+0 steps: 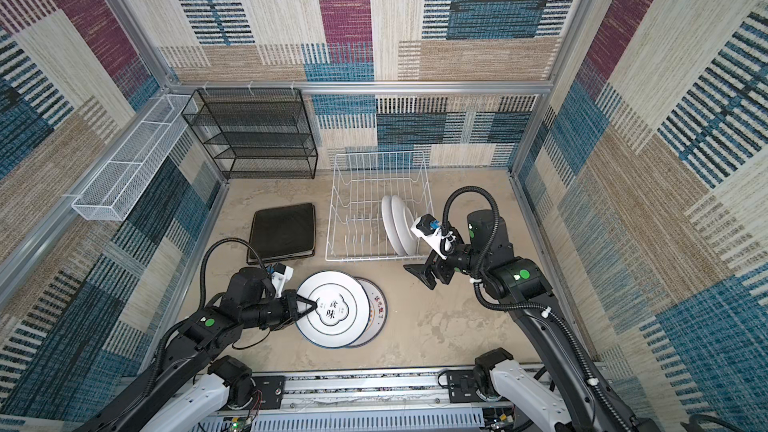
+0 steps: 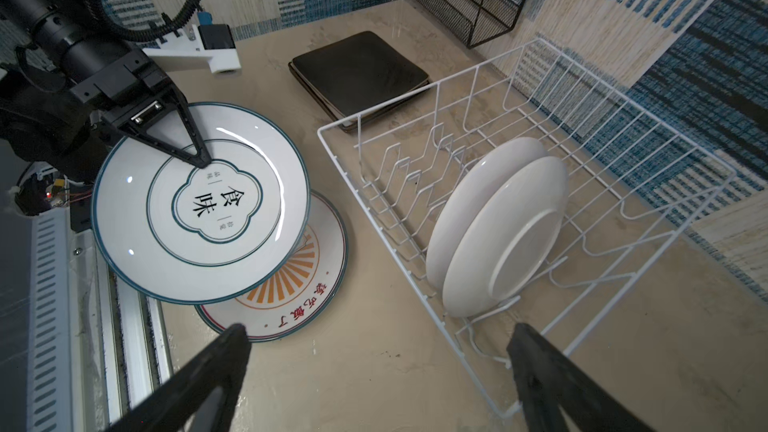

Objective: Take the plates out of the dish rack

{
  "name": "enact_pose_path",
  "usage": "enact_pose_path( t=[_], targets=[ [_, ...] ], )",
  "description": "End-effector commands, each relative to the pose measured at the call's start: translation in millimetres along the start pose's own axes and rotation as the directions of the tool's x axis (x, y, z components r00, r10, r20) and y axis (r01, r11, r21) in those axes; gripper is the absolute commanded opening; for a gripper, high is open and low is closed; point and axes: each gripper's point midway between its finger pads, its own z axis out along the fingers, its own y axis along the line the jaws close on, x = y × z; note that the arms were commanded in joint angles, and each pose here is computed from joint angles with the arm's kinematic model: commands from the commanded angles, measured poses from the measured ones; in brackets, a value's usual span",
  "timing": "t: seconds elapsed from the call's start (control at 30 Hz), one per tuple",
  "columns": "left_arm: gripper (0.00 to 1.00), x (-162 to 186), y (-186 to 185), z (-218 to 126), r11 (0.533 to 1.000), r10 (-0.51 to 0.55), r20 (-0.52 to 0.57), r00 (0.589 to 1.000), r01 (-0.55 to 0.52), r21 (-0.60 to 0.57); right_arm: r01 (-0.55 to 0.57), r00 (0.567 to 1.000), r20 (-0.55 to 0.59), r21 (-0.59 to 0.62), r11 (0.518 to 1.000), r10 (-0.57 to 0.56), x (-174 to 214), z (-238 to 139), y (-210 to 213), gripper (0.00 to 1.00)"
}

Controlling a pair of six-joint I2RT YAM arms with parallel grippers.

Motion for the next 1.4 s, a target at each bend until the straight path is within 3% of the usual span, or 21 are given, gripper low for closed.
enact_pose_path(
  t=[0.0, 0.5, 0.83, 1.1, 1.37],
  targets=[
    [0.0, -10.0, -8.1, 6.7, 0.999, 0.012, 0.03, 0.999, -0.014, 0.046, 0.009, 0.997, -0.072, -0.031, 0.999, -0.011, 16.9, 6.2, 7.2, 0.99],
    [0.0, -11.7, 10.0, 45.3, 0.996, -0.046, -0.006, 0.999, 0.046, 0.072, -0.01, 0.997, -0.075, -0.056, 0.998, 0.005, 17.6, 25.3, 10.4, 0.99],
    [0.15, -9.0, 20.2, 50.7, 0.998, -0.053, -0.028, 0.998, 0.054, 0.024, 0.0, 0.999, -0.054, 0.003, 1.0, 0.001, 10.2, 30.6, -3.2, 0.99],
    [0.4, -9.9, 22.6, 46.0, 0.999, -0.044, -0.032, 0.999, 0.043, -0.025, 0.023, 0.999, -0.035, 0.003, 1.0, -0.023, 6.1, 27.6, -1.4, 0.99],
    [0.47, -12.4, 26.2, 36.2, 0.993, -0.073, -0.014, 0.997, 0.072, -0.089, 0.022, 1.0, -0.022, 0.013, 1.0, -0.022, 6.2, 29.1, -2.9, 0.99]
  ],
)
